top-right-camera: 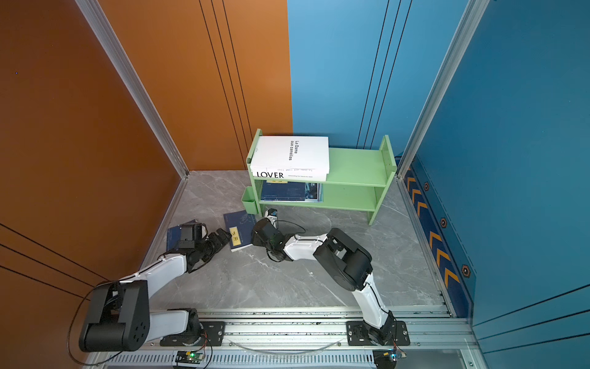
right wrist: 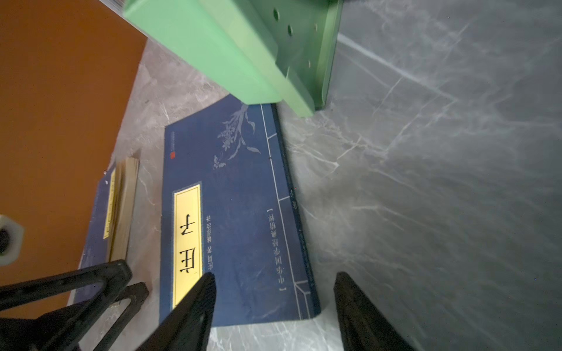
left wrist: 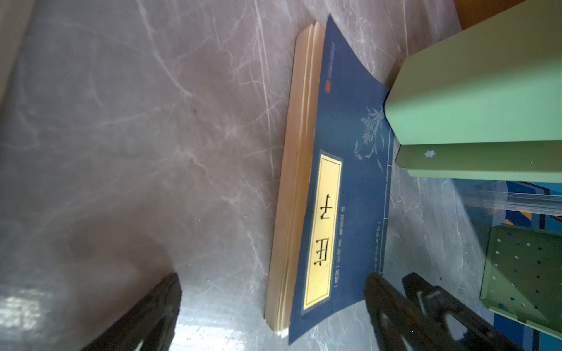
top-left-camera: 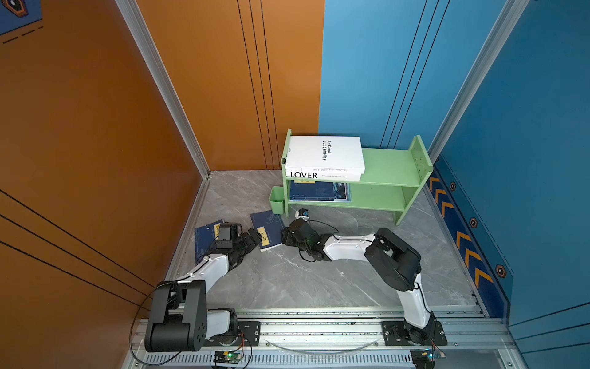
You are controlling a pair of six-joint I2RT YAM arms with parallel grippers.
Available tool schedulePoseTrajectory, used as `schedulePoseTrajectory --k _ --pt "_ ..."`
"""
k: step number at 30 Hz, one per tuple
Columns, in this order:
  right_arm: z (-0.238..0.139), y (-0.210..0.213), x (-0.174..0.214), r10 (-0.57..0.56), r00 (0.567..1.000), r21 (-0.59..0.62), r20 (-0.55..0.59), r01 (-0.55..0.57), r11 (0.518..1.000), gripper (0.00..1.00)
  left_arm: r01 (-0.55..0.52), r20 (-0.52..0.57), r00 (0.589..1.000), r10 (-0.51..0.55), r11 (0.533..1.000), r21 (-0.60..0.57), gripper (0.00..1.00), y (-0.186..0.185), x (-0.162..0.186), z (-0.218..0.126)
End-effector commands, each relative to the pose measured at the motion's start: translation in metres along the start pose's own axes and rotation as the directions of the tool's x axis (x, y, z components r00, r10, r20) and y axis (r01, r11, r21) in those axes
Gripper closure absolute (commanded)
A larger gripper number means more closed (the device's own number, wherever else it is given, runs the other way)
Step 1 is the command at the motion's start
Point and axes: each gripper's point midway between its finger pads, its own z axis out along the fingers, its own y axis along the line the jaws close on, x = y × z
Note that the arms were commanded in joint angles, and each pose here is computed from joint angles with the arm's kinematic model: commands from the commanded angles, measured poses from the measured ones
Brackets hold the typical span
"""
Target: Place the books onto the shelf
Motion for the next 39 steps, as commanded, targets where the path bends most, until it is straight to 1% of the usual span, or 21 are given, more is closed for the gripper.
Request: schedulePoseTrajectory --k 1,4,6,9,12,18,21,24,26,28,32,34,37,39 --pt "0.011 -0.021 0.021 0.017 0.996 0.108 -0.089 -0.008 0.994 0.35 -0.016 -0.005 1.000 0.016 1.000 0.003 0.04 -0.003 -0.001 0.003" --pt "0.016 -0.023 0.031 0.021 0.989 0.153 -0.149 0.002 0.988 0.35 -0.010 -0.009 1.000 0.010 1.000 -0.010 0.03 0.000 0.000 0.006" --pt "0.019 -0.019 0.041 0.031 0.982 0.145 -0.185 -0.004 0.989 0.35 -0.009 -0.015 1.000 0.009 1.000 -0.016 0.02 0.001 0.000 0.007" --pt "0.027 0.002 0.060 0.041 0.968 0.058 -0.247 -0.027 0.998 0.36 0.003 -0.021 1.000 -0.004 0.999 -0.037 0.02 0.006 0.001 0.010" --pt "0.032 0.030 0.071 0.062 0.952 -0.055 -0.300 -0.083 0.995 0.36 0.017 -0.024 1.000 -0.018 0.999 -0.044 0.02 0.008 0.002 0.012" --pt "0.030 0.065 0.061 0.124 0.940 -0.218 -0.318 -0.199 0.955 0.38 0.025 -0.049 0.998 -0.027 0.999 -0.046 0.05 0.012 0.007 0.015" --pt "0.028 0.082 0.051 0.167 0.934 -0.306 -0.315 -0.267 0.914 0.39 0.034 -0.062 0.997 -0.037 0.998 -0.051 0.09 0.016 0.012 0.017" --pt "0.033 0.093 0.047 0.199 0.924 -0.347 -0.327 -0.313 0.884 0.40 0.045 -0.059 0.997 -0.049 0.997 -0.058 0.12 0.022 0.015 0.015" --pt "0.035 0.091 0.045 0.214 0.924 -0.330 -0.316 -0.318 0.889 0.40 0.053 -0.052 0.997 -0.056 0.997 -0.061 0.12 0.024 0.014 0.012" --pt "0.033 0.082 0.040 0.220 0.934 -0.292 -0.282 -0.302 0.907 0.40 0.033 -0.032 0.999 -0.035 0.998 -0.053 0.12 0.018 0.007 0.004" --pt "0.028 0.054 0.031 0.231 0.948 -0.201 -0.217 -0.275 0.940 0.39 -0.080 0.029 0.996 0.082 0.995 -0.058 0.09 -0.003 -0.020 -0.020" --pt "0.029 0.042 0.026 0.243 0.951 -0.153 -0.192 -0.273 0.950 0.38 -0.123 0.085 0.988 0.130 0.989 -0.081 0.06 -0.011 -0.038 -0.033" --pt "0.031 0.030 0.022 0.252 0.956 -0.088 -0.153 -0.267 0.960 0.36 -0.113 0.144 0.981 0.127 0.989 -0.097 0.03 -0.010 -0.054 -0.031" --pt "0.034 0.024 0.021 0.255 0.957 -0.053 -0.137 -0.264 0.963 0.35 -0.129 0.156 0.978 0.141 0.988 -0.088 0.02 -0.014 -0.062 -0.024"
